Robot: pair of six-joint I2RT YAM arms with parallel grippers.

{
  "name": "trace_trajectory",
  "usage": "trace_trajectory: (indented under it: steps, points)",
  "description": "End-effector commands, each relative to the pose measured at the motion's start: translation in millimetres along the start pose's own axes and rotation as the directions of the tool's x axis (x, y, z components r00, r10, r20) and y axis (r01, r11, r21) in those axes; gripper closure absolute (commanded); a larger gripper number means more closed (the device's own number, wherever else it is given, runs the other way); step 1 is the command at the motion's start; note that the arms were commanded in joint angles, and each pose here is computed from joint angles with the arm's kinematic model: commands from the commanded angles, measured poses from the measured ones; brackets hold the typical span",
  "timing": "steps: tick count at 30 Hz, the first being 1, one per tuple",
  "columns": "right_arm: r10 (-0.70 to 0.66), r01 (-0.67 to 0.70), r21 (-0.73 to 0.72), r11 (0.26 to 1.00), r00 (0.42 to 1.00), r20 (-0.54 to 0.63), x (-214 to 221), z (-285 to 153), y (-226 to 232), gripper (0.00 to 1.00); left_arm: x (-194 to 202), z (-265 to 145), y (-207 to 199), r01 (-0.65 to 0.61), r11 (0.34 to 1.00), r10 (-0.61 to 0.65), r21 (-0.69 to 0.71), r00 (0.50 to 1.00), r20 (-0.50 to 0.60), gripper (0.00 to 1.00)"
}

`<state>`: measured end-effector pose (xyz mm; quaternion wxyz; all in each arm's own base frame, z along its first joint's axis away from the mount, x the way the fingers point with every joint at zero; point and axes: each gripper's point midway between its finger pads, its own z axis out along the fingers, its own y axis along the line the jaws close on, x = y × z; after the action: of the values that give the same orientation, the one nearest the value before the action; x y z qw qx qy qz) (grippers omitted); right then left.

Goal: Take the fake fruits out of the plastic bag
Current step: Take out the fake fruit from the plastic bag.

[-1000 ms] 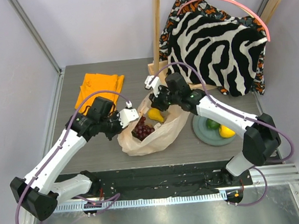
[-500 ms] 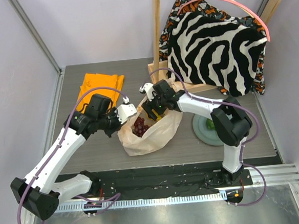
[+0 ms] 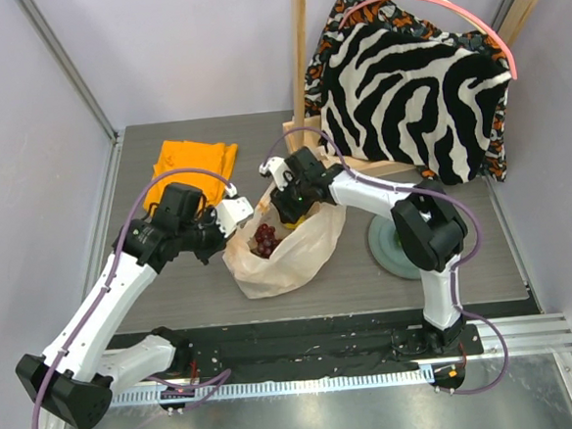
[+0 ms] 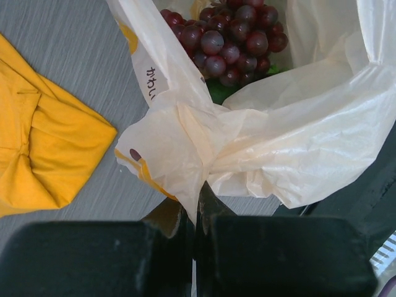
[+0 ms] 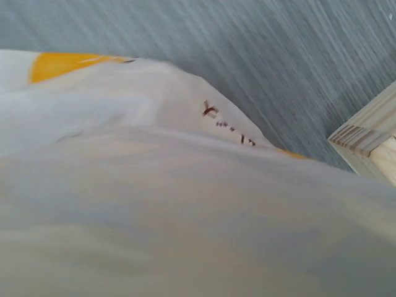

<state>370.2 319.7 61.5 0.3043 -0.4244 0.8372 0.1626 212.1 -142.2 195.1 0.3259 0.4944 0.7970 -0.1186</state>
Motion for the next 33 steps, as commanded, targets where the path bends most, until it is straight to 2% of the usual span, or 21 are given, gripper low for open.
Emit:
trace_trajectory:
  steps: [1,6,9,11,13,14,15,18,22,24,25,27,29,30,31,33]
  points:
    - [-0.053,0.071,-0.096,0.993,0.984,0.172,-75,-86,15,0.74,-12,3,4,0.01,1.0,-0.01,-0.003,0.999,0.05,1.0]
    - [-0.029,0.121,-0.246,0.962,0.936,0.35,-117,-164,42,0.76,-17,8,11,0.039,0.999,-0.038,-0.022,0.998,0.055,1.0]
    - [-0.024,0.144,-0.287,0.947,0.924,0.382,-121,-194,51,0.75,-22,12,16,0.078,0.997,-0.076,-0.028,0.995,0.059,1.0]
    - [-0.011,0.155,-0.357,0.921,0.928,0.374,-115,-204,63,0.75,-29,12,29,0.148,0.986,-0.141,-0.072,0.986,0.089,1.0]
    - [0.002,0.159,-0.416,0.895,0.933,0.361,-107,-211,73,0.73,-35,12,35,0.278,0.959,-0.269,-0.059,0.955,0.123,1.0]
    - [0.006,0.151,-0.44,0.885,0.942,0.335,-97,-207,77,0.73,-45,7,47,0.33,0.942,-0.315,-0.062,0.933,0.176,1.0]
    - [0.015,0.136,-0.45,0.883,0.949,0.316,-90,-203,78,0.73,-52,5,51,0.435,0.899,-0.417,-0.044,0.884,0.212,1.0]
    - [0.049,0.116,-0.467,0.877,0.944,0.326,-85,-198,82,0.73,-71,-8,73,0.573,0.82,-0.539,-0.015,0.78,0.317,1.0]
    - [0.109,0.117,-0.556,0.823,0.928,0.357,-109,-217,91,0.68,-86,-24,92,0.604,0.796,-0.549,-0.031,0.743,0.384,1.0]
    - [0.245,0.018,-0.655,0.755,0.92,0.307,-124,-227,102,0.68,-103,-33,93,0.582,0.813,-0.529,0.0,0.739,0.416,1.0]
    - [0.266,0.057,-0.666,0.744,0.888,0.374,-144,-224,101,0.68,-107,-35,95,0.582,0.813,-0.529,0.006,0.736,0.422,1.0]
    - [0.372,0.042,-0.722,0.69,0.836,0.404,-178,-235,104,0.69,-114,-37,96,0.572,0.82,-0.522,0.017,0.736,0.43,1.0]
    - [0.397,0.062,-0.748,0.66,0.818,0.418,-202,-234,108,0.7,-115,-39,94,0.562,0.827,-0.514,0.021,0.74,0.433,1.0]
    - [0.439,0.032,-0.776,0.629,0.81,0.389,-211,-238,109,0.7,-116,-40,93,0.557,0.83,-0.512,0.027,0.741,0.435,1.0]
    - [0.453,0.071,-0.787,0.613,0.784,0.424,-229,-247,110,0.69,-118,-44,91,0.551,0.834,-0.506,0.031,0.74,0.444,1.0]
    - [0.509,0.053,-0.828,0.558,0.766,0.392,-241,-238,106,0.69,-117,-45,92,0.553,0.833,-0.504,0.024,0.739,0.446,1.0]
